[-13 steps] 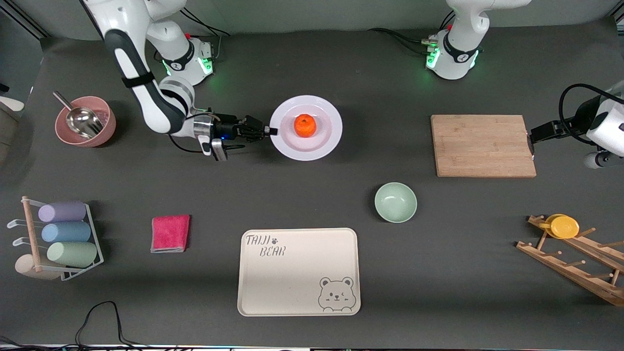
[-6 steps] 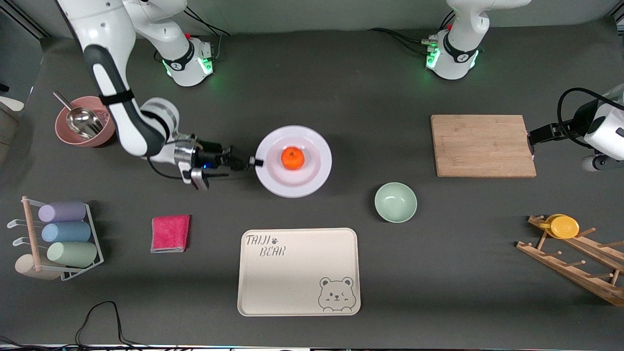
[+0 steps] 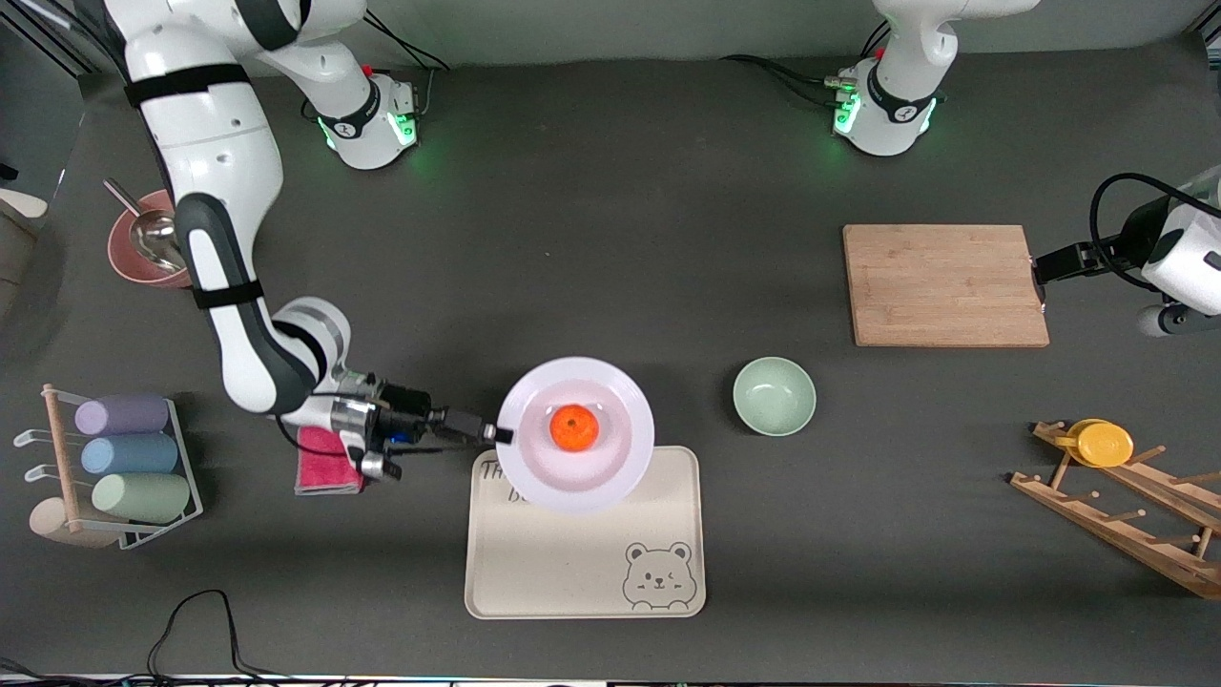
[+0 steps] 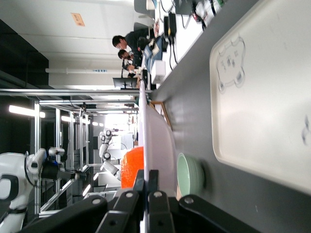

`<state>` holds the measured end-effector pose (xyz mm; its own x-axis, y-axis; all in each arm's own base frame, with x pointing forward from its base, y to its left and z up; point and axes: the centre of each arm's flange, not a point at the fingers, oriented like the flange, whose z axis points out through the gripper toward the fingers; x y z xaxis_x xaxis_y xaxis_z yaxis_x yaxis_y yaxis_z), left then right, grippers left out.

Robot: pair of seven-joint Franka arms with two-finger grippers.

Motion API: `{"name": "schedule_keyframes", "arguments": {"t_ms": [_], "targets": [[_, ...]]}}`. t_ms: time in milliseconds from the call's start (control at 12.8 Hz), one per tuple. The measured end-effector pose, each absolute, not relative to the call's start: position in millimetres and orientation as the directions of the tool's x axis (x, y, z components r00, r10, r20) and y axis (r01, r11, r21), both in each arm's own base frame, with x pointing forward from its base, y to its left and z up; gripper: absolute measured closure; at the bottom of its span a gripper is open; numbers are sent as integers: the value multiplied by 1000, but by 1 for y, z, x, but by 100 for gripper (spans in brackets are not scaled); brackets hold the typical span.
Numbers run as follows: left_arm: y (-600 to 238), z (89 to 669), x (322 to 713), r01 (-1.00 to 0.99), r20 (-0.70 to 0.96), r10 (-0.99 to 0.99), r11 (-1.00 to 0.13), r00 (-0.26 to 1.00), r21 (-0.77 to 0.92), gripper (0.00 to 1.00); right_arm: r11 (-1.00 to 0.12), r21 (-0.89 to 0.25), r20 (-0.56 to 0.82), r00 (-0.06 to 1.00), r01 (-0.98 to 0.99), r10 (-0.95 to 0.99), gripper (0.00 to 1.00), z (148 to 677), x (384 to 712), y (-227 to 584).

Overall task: Place orange and plate with both arms
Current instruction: 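Slide the plate with the orange onto the bear tray with the right gripper, then open the right gripper and release the plate on the tray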

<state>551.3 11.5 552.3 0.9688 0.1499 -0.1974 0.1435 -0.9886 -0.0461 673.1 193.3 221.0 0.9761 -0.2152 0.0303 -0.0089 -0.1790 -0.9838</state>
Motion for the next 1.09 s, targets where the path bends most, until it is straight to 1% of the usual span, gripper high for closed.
{"name": "schedule_keyframes", "arguments": {"t_ms": [156,234,390,624,1093], "targets": [[11,552,551,143,-197,150,-989,969,-46,0,-190,-981,73,971,29,-228,96,222,714,188],[11,552,551,143,-197,150,-989,969,-46,0,-202,-979,88,967,39,-239,96,219,730,185],[11,552,551,143,-197,150,-989,969,-46,0,-219,-975,96,962,39,-256,96,207,750,184],[11,552,551,143,-197,150,-989,969,-46,0,-234,-972,84,962,22,-260,96,181,754,187],[11,552,551,143,-198,150,-989,969,-46,0,-256,-965,12,968,-54,-250,96,116,738,191]]}}
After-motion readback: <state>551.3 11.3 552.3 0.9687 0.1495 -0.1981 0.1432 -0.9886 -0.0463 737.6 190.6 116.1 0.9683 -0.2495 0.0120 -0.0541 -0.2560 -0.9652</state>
